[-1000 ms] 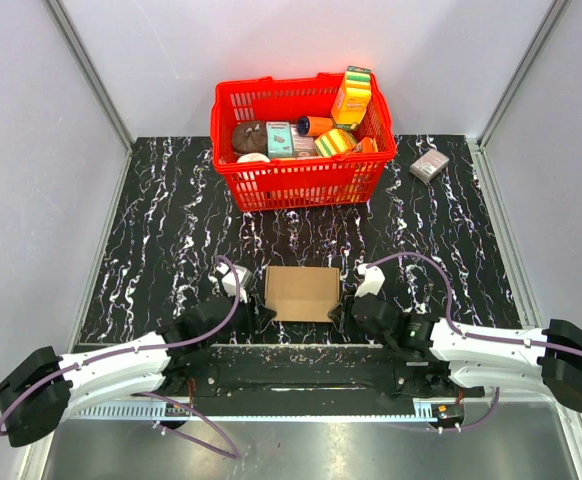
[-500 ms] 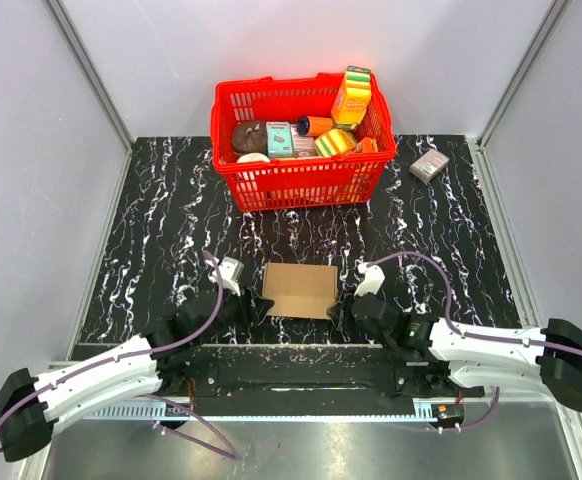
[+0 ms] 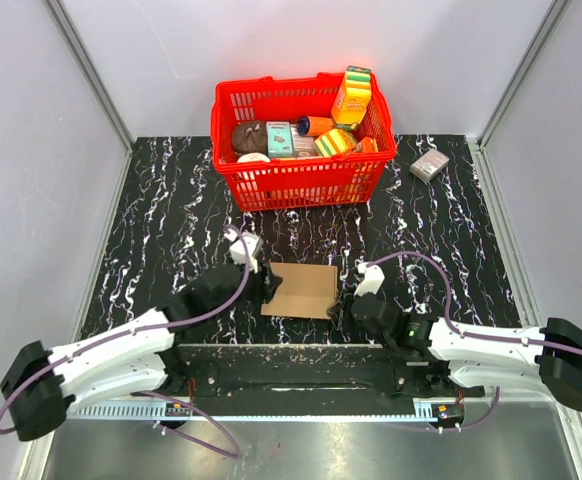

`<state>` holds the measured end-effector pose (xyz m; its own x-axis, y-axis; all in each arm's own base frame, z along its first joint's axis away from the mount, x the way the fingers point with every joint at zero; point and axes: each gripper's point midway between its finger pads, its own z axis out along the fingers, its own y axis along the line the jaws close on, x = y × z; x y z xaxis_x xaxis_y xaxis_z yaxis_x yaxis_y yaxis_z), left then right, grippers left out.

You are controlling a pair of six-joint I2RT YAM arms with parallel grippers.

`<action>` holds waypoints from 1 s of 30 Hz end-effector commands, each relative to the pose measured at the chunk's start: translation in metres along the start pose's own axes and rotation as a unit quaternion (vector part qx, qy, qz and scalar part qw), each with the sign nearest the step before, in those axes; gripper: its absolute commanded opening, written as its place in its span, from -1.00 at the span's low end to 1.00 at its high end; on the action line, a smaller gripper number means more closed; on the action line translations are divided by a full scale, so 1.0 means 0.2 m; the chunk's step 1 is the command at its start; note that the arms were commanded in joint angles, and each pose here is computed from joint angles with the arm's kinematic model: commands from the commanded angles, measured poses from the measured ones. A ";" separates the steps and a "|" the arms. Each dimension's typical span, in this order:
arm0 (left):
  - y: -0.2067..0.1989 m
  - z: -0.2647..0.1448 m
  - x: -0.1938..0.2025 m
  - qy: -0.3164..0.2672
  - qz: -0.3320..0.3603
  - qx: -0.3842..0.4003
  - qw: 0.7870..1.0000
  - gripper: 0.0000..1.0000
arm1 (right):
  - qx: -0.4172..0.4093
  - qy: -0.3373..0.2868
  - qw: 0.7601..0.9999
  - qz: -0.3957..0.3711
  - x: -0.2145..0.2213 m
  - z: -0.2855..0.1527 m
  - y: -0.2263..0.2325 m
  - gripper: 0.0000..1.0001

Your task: Fold the paper box

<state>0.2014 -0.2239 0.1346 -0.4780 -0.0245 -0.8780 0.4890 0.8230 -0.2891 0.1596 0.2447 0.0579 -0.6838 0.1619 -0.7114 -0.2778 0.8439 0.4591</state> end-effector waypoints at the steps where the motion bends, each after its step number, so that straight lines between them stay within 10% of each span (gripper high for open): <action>1: -0.12 0.14 -0.21 -0.029 0.023 0.049 0.998 0.01 | 0.004 -0.025 1.000 0.002 -0.05 0.00 0.00 -0.29; 30: -0.26 0.54 0.07 0.112 0.058 0.124 0.984 -0.12 | 0.020 -0.025 0.999 0.006 -0.04 0.03 -0.03 -0.29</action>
<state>0.2407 -0.3149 0.0816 -0.5851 0.2336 -0.7766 0.6649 0.6865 -0.2944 0.1623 0.2411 0.0525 -0.6785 0.1581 -0.7174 -0.2630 0.8595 0.4382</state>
